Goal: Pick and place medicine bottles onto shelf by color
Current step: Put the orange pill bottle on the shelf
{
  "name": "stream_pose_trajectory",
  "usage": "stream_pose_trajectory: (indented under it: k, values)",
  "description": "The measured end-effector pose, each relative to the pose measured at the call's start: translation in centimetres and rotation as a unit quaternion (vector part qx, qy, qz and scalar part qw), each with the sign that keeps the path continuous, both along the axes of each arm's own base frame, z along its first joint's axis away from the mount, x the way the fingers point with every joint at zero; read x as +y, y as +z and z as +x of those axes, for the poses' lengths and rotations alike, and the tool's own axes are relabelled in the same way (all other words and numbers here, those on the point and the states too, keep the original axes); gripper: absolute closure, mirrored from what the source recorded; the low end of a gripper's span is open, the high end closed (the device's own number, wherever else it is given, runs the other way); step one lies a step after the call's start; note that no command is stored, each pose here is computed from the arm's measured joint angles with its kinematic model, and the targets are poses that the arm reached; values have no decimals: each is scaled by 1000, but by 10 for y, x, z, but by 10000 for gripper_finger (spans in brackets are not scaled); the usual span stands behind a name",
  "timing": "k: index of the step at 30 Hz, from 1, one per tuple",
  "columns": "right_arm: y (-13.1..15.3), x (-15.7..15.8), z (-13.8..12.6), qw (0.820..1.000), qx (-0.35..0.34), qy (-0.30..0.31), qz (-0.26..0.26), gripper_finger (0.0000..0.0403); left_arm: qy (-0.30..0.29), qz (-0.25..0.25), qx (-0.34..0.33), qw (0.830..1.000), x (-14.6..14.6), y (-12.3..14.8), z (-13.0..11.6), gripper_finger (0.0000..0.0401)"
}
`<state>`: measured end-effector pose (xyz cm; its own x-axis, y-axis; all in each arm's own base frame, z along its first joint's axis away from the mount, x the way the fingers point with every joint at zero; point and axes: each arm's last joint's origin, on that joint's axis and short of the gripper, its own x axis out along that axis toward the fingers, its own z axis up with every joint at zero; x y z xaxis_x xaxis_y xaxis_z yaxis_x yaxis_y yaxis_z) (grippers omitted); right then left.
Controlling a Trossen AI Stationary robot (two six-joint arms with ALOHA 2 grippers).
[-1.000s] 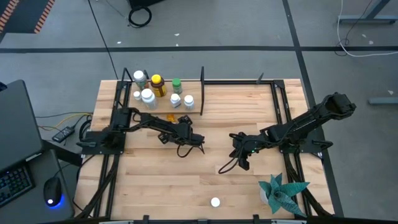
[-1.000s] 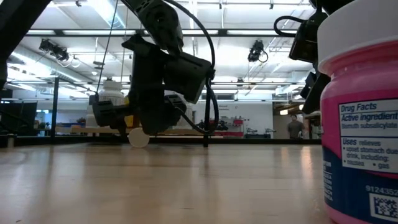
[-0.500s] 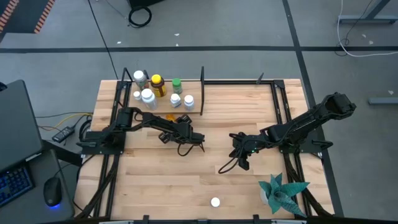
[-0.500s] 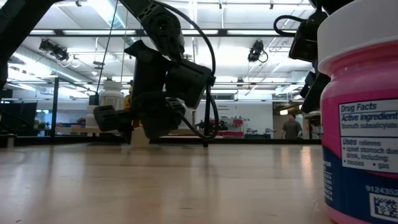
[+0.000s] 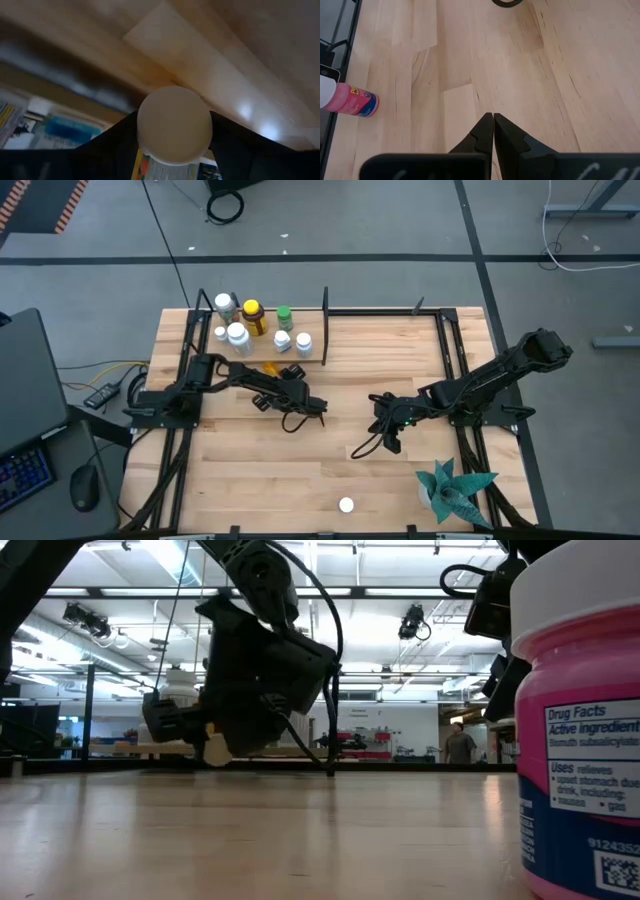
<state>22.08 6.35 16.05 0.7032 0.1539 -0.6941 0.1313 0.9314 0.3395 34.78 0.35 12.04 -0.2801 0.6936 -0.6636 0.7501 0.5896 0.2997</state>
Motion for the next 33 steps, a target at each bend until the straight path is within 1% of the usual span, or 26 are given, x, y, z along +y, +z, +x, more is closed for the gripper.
stream_pose_trajectory:
  k: [4, 6, 10, 12, 15, 18, 22, 23, 27, 33]
  values:
    - [0, 0, 0, 1000, 0, 0, 0, 383, 32, 11, -17, 999, -3, 12, 3, 193]
    - [0, 0, 0, 1000, 0, 0, 0, 383, 59, -3, -35, 998, -4, 22, 8, 191]
    - [0, 0, 0, 1000, 0, 0, 0, 383, 126, -59, -96, 986, -9, 46, 24, 178]
    - [0, 0, 0, 1000, 0, 0, 0, 383, 155, -94, -130, 975, -11, 63, 34, 177]
    - [0, 0, 0, 1000, 0, 0, 0, 383, 182, -148, -180, 955, -14, 92, 44, 182]
    - [0, 1, -1, 1000, 2, 3, -1, 383, 198, -202, -236, 930, -13, 128, 46, 189]
    - [0, 4, -2, 1000, 3, 10, -1, 383, 220, -235, -319, 891, -2, 175, 38, 184]
    - [0, 4, -2, 1000, 3, 10, -1, 383, 222, -239, -340, 882, 1, 187, 35, 180]
    - [0, 4, -2, 1000, 3, 9, -3, 383, 224, -249, -432, 837, 19, 227, 19, 176]
    - [0, 4, -1, 1000, -1, 7, -2, 383, 229, -237, -547, 769, 61, 268, -1, 187]
